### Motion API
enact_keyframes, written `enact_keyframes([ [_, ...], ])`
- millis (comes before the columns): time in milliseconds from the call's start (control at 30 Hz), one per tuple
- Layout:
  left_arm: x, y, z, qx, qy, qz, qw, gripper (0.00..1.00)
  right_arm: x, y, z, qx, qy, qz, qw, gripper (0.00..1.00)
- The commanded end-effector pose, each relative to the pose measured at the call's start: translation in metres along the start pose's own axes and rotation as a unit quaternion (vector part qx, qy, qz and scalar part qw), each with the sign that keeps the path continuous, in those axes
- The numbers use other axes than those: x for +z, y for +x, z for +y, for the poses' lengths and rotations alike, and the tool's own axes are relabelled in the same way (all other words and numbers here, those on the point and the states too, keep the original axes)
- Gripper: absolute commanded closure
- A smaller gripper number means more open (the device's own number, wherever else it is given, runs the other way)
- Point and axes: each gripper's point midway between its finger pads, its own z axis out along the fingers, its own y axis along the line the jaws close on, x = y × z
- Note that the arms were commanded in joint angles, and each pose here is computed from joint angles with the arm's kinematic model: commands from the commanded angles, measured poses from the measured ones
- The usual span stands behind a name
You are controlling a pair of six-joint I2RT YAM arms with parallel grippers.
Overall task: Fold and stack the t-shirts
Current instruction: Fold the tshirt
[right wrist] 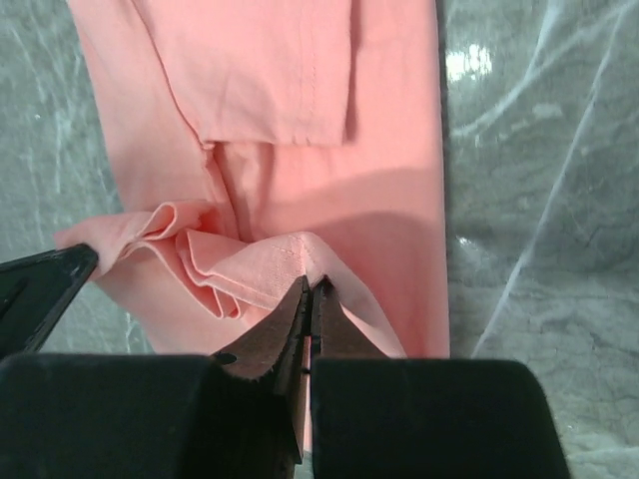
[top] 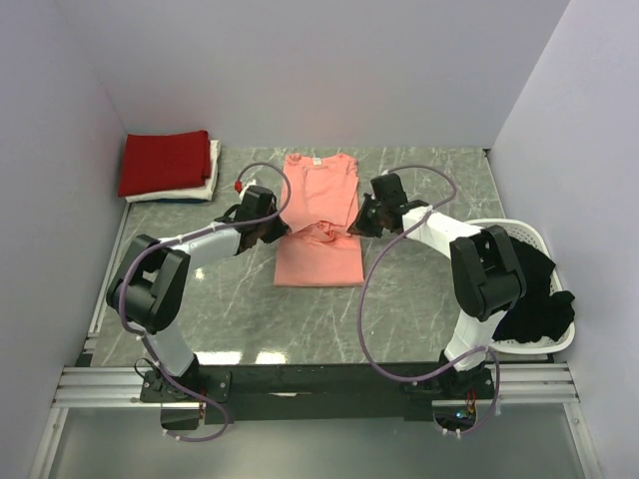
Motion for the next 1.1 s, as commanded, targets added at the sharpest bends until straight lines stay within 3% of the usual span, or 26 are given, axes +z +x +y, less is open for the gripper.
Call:
enact_keyframes([
  [0, 0.005, -0.022, -0.021, -0.007, 0.031, -0.016, 0.999, 1.00, 0.000, -0.024, 0.014, -0.003, -0.025, -0.020, 0.999, 1.00],
  [667, 0.031, -0.035, -0.017, -0.003, 0.049, 0.001, 0.999, 0.99, 0.020, -0.053, -0.003, 0.016, -0.023, -0.016, 0.999, 1.00],
  [700, 0.031, -0.035, -0.016, -0.002, 0.048, 0.002, 0.999, 0.99, 0.021, -0.052, -0.002, 0.012, -0.023, -0.014, 1.000, 0.94],
  [767, 0.030, -0.037, -0.016, -0.002, 0.051, -0.001, 0.999, 0.91, 0.020, -0.056, -0.001, 0.010, -0.026, -0.013, 1.000, 0.85],
  [800, 0.027, -0.039, -0.015, -0.002, 0.051, -0.006, 0.999, 0.86, 0.018, -0.058, 0.000, 0.005, -0.025, -0.017, 1.000, 0.72],
  [833, 0.025, -0.042, -0.015, -0.001, 0.052, -0.011, 0.999, 0.72, 0.012, -0.063, 0.003, 0.001, -0.028, -0.024, 0.999, 0.65],
  [900, 0.016, -0.049, -0.019, 0.005, 0.059, -0.023, 0.998, 0.57, 0.006, -0.068, 0.003, -0.009, -0.020, -0.037, 0.999, 0.46],
  [933, 0.013, -0.053, -0.018, 0.008, 0.055, -0.030, 0.998, 0.45, -0.002, -0.073, 0.005, -0.012, -0.018, -0.043, 0.999, 0.44],
  [967, 0.009, -0.057, -0.019, 0.014, 0.056, -0.039, 0.998, 0.41, -0.006, -0.074, 0.007, -0.017, -0.017, -0.047, 0.999, 0.43],
  [1067, -0.010, -0.065, -0.028, 0.020, 0.068, -0.061, 0.996, 0.41, -0.025, -0.074, 0.014, -0.031, -0.020, -0.068, 0.997, 0.44],
])
